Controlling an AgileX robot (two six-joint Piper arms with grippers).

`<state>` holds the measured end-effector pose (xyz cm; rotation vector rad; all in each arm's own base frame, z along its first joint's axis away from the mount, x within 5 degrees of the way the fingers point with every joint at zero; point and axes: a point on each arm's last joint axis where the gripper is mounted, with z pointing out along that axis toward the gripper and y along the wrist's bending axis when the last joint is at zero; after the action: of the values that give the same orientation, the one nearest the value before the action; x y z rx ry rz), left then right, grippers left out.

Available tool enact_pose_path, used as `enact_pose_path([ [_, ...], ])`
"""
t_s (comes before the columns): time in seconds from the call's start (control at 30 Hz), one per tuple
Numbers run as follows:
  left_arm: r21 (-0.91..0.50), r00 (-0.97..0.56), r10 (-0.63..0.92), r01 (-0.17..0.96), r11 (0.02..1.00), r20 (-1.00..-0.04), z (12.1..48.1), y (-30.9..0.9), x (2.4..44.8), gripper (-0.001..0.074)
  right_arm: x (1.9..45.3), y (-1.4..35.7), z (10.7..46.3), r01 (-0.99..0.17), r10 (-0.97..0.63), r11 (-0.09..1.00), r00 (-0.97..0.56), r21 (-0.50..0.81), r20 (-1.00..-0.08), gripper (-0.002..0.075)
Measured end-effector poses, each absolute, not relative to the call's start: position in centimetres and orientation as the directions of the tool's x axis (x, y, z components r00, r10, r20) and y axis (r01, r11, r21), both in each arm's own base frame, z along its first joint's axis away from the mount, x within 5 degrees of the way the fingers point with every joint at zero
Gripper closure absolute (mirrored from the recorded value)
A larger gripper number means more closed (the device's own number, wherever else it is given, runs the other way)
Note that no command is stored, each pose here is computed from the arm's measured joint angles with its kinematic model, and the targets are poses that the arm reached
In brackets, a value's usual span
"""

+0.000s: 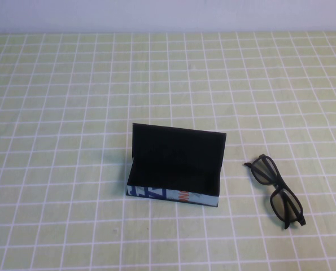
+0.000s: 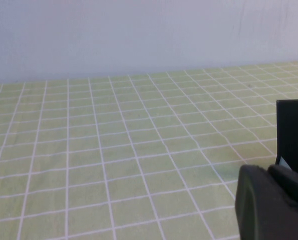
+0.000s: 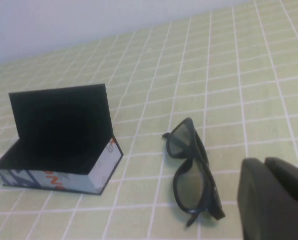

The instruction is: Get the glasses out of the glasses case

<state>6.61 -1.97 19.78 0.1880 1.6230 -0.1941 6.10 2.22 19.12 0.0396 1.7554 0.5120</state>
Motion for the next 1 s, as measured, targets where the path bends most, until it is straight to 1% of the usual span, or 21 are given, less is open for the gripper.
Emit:
enact_pose_path([
  [0.13,-0.011,-0.060,0.004,0.239,0.971,-0.998,19.8,-2.0,6.6,0.0739,6.0,2.3,18.3,-0.242,0.281,0.901,-0.302,0.359,-0.911,0.0742],
  [0.27,-0.009,-0.060,0.006,0.239,0.971,-0.998,19.8,-2.0,6.6,0.0739,5.7,2.6,17.5,-0.246,0.250,0.900,-0.388,0.361,-0.887,0.0742],
  [0.33,-0.009,-0.060,0.006,0.239,0.971,-0.998,19.8,-2.0,6.6,0.0739,5.5,2.6,17.4,-0.236,0.246,0.904,-0.397,0.357,-0.884,0.0742],
  [0.4,-0.008,-0.060,0.006,0.237,0.971,-0.998,19.8,-2.0,6.6,0.0739,5.6,2.2,17.7,-0.211,0.239,0.923,-0.339,0.321,-0.910,0.0742],
  [0.47,-0.008,-0.060,0.006,0.237,0.971,-0.998,19.8,-2.0,6.6,0.0739,5.7,1.6,18.3,-0.179,0.238,0.942,-0.234,0.283,-0.943,0.0742],
  [0.53,-0.008,-0.060,0.006,0.237,0.971,-0.998,19.8,-2.0,6.6,0.0739,5.6,1.2,19.0,-0.156,0.204,0.962,-0.130,0.223,-0.970,0.0742],
  [0.6,-0.008,-0.060,0.006,0.237,0.971,-0.998,19.8,-2.0,6.6,0.0739,5.6,1.0,19.3,-0.135,0.179,0.973,-0.079,0.189,-0.981,0.0742],
  [0.87,-0.003,-0.059,0.011,0.238,0.971,-0.998,19.8,-2.0,6.6,0.0739,5.6,0.9,19.5,-0.126,0.160,0.978,-0.058,0.167,-0.985,0.0742],
  [1.0,-0.003,-0.059,0.011,0.238,0.971,-0.998,19.8,-2.0,6.6,0.0739,5.6,1.0,19.1,-0.130,0.161,0.976,-0.099,0.173,-0.982,0.0742],
])
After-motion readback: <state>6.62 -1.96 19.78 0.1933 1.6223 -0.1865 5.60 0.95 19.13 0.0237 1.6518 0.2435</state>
